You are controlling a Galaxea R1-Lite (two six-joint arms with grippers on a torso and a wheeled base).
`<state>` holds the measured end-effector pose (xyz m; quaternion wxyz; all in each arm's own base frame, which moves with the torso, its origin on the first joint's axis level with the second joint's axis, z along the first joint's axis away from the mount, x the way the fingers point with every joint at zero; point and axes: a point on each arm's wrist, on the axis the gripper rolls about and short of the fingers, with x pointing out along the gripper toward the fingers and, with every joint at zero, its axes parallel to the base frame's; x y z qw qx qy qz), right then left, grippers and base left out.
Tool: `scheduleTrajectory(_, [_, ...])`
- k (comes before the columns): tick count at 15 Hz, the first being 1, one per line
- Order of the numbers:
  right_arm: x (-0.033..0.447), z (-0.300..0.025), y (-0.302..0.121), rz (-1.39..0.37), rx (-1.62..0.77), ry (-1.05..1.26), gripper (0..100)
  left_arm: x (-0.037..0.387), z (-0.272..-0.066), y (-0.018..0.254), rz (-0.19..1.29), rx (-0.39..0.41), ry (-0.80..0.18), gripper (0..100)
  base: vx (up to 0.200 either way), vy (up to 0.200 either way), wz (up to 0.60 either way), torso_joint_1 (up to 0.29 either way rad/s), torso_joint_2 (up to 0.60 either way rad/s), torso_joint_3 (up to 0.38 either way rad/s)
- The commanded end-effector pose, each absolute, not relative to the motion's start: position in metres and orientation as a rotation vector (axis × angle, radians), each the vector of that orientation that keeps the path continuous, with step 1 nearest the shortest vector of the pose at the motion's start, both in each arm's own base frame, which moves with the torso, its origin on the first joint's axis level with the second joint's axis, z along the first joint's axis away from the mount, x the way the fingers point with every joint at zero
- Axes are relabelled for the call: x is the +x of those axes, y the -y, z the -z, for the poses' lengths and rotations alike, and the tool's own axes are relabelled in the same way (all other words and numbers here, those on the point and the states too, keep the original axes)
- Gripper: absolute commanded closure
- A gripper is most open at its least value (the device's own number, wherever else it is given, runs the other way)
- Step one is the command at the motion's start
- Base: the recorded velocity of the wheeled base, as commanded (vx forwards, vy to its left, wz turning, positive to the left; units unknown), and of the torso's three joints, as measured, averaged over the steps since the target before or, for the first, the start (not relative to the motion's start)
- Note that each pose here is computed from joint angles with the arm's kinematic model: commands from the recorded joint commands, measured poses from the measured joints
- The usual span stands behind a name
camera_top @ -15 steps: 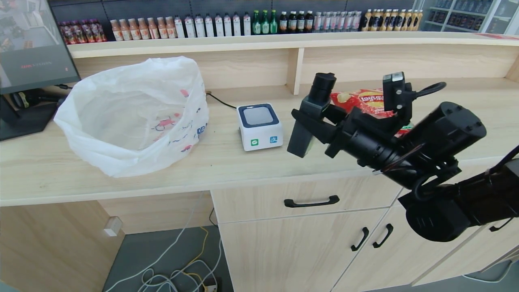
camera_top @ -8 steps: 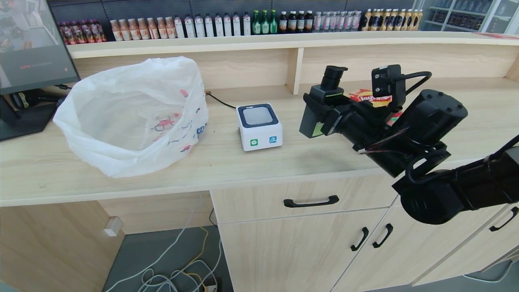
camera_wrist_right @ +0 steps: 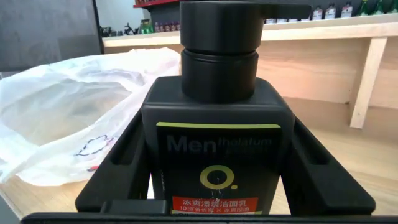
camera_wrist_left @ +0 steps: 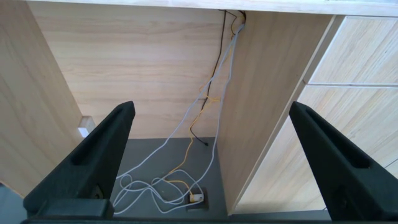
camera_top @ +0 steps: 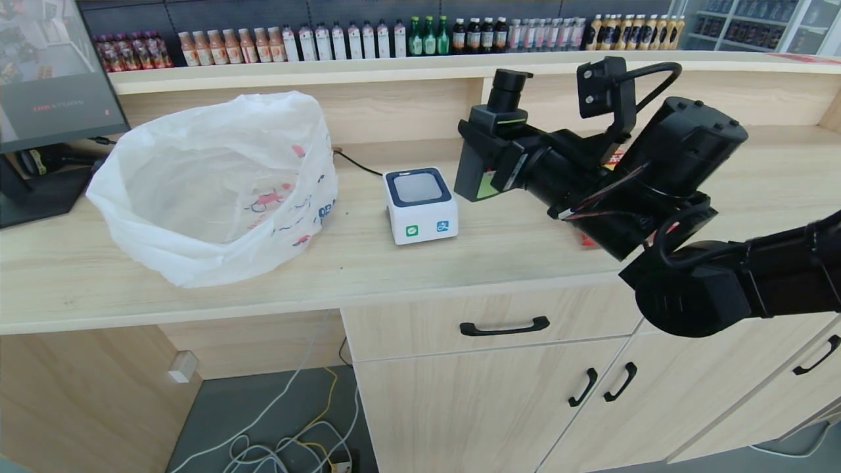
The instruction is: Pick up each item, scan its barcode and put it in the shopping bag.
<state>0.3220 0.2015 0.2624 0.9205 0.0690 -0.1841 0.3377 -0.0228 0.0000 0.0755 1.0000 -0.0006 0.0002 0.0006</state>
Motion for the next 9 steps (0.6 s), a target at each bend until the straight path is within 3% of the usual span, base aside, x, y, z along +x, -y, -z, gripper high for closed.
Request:
scheduleTrajectory(1, [0.314,-0.277,-0.207,-0.714,0.159,0.42,100,-0.023,-0.075,0.0,-0.002,-0.002,0.0,0,0.0,0.0,0.0,0.0,0.0,0.0])
scheduleTrajectory(9, [0.301,-0.288,-0.196,-0.574,0.219,0.443,100,-0.023,-0.075,0.0,-0.002,-0.002,0.0,0,0.0,0.0,0.0,0.0,0.0,0.0])
